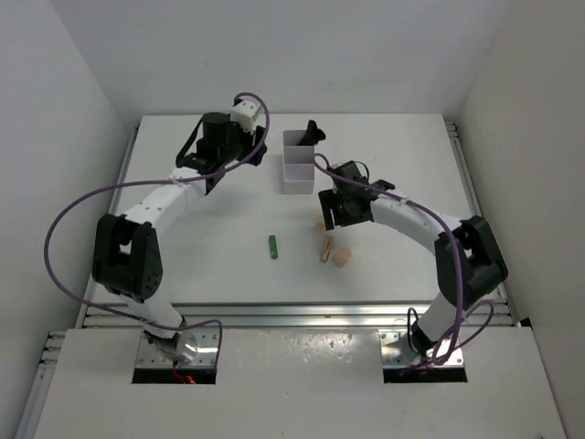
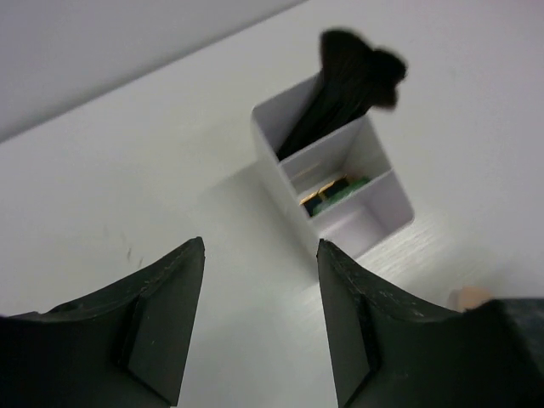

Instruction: Organize the makeup

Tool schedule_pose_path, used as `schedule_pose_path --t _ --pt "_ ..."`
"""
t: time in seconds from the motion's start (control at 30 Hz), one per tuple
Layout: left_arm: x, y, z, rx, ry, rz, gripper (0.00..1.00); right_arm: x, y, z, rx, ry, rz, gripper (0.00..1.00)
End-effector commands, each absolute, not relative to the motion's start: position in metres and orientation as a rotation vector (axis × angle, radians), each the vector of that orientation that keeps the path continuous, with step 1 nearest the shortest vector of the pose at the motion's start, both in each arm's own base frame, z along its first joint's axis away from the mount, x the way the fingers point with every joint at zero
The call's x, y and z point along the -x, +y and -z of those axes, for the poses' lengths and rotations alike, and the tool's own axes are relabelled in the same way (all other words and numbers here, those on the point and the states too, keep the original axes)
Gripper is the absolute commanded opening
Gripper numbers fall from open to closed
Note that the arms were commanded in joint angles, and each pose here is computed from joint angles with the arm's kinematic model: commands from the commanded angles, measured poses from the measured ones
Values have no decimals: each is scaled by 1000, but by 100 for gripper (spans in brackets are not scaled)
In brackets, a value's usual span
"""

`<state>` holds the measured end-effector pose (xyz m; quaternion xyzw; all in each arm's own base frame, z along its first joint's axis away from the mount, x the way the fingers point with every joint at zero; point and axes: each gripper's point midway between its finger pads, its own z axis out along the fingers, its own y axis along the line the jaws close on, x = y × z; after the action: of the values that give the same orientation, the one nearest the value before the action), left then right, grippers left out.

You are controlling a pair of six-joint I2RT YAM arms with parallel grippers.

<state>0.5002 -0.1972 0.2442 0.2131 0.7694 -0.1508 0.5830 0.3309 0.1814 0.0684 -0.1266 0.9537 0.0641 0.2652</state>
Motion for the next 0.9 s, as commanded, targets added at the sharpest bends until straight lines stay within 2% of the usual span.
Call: schedule_pose_path --t 0.0,0.03,0.23,0.43,0.77,0.87 --pt "-470 -144 -222 -406 1943 218 61 -329 186 -66 206 2609 -127 65" --pt "-458 -141 -206 -410 1979 217 61 -327 189 -61 201 2621 -123 64" --pt "-419 -108 -192 -388 2005 182 61 -323 205 -37 168 2679 -73 64" --pt "-404 -99 -183 -362 1960 150 65 -317 201 -20 151 2744 -26 61" --pt "-395 -98 -185 -326 1929 137 68 -305 210 2 110 2836 -76 41" --pt "-394 -97 -186 -333 1920 131 69 -305 209 4 92 2848 -66 40"
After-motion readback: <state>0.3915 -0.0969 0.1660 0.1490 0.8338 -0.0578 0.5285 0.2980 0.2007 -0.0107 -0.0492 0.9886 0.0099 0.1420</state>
